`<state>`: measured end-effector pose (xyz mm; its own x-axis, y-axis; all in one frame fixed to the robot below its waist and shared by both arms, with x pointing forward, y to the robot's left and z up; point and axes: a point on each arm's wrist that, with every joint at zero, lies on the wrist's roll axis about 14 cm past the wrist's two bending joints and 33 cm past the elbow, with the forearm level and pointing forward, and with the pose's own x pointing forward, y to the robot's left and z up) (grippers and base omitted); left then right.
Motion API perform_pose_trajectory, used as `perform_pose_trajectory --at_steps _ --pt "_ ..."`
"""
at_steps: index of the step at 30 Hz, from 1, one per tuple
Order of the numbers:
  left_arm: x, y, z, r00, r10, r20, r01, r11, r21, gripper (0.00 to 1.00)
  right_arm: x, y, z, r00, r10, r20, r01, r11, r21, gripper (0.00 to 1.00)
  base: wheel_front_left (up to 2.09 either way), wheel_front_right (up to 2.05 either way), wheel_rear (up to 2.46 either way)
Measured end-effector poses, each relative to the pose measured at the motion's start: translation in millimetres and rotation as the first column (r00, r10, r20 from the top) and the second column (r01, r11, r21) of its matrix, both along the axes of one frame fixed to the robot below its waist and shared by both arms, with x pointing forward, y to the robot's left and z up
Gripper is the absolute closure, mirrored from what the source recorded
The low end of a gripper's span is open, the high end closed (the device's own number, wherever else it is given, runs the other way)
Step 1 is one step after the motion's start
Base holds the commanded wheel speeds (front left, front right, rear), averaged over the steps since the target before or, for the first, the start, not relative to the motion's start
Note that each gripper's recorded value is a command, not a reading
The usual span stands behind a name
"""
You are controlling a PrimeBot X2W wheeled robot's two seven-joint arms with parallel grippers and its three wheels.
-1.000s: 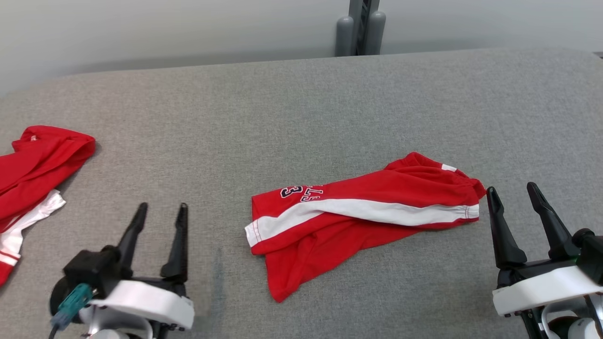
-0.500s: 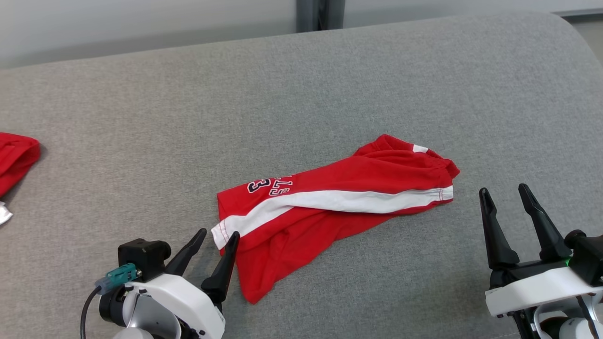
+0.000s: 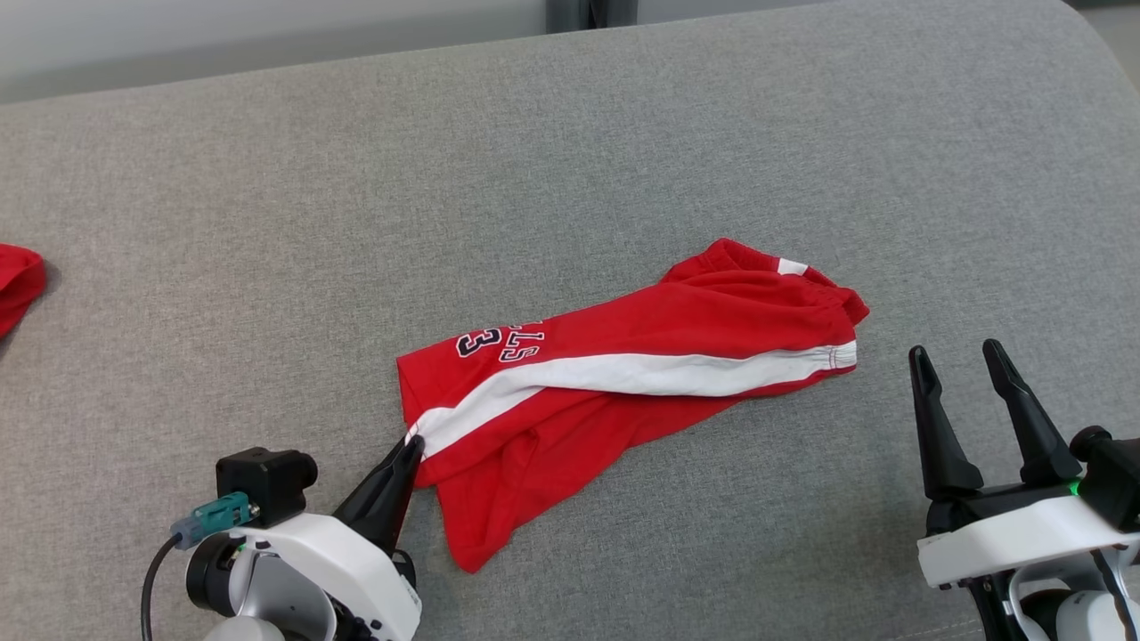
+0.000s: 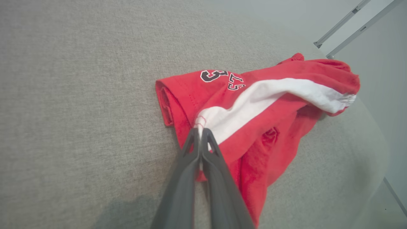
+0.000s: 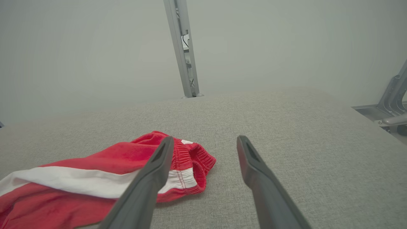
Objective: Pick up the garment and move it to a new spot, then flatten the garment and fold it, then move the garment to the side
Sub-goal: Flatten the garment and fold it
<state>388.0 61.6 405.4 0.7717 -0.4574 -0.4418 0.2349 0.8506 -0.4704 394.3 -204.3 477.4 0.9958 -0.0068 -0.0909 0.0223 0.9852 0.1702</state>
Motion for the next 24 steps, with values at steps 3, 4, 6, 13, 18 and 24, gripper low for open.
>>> perform_pose_trajectory --at_steps 3,4,6,13,18,24 --pt "1.0 0.8 -0.2 1.000 0.004 0.005 -0.004 1.000 0.000 1.00 1.9 1.0 -1.0 1.000 0.007 -0.002 -0.007 1.000 0.001 0.00 0.00 0.00 0.00" --pt "1.9 1.1 0.1 1.000 0.005 0.009 -0.005 1.000 0.001 1.00 2.8 -0.1 -1.8 1.000 0.012 -0.006 -0.012 1.000 -0.008 0.00 0.00 0.00 0.00" --pt "4.5 1.8 1.6 1.000 0.008 0.018 -0.008 1.000 0.002 1.00 3.4 -1.5 -9.7 0.999 0.033 -0.041 -0.034 0.999 -0.026 0.00 0.00 0.00 0.00" --pt "12.6 7.3 1.4 0.999 0.019 0.034 -0.020 1.000 0.014 1.00 5.7 19.3 -47.8 0.970 0.160 -0.185 -0.167 0.986 -0.023 0.00 0.00 0.00 0.00" --pt "16.9 12.6 -2.5 0.999 0.032 0.033 -0.032 0.999 0.017 1.00 19.5 32.8 -65.3 0.947 0.228 -0.228 -0.238 0.971 -0.019 0.00 0.00 0.00 0.00" --pt "19.2 16.5 -4.7 0.998 0.047 0.035 -0.048 0.999 0.015 1.00 24.8 54.1 -79.9 0.912 0.309 -0.269 -0.318 0.948 0.009 0.00 0.00 0.00 0.00"
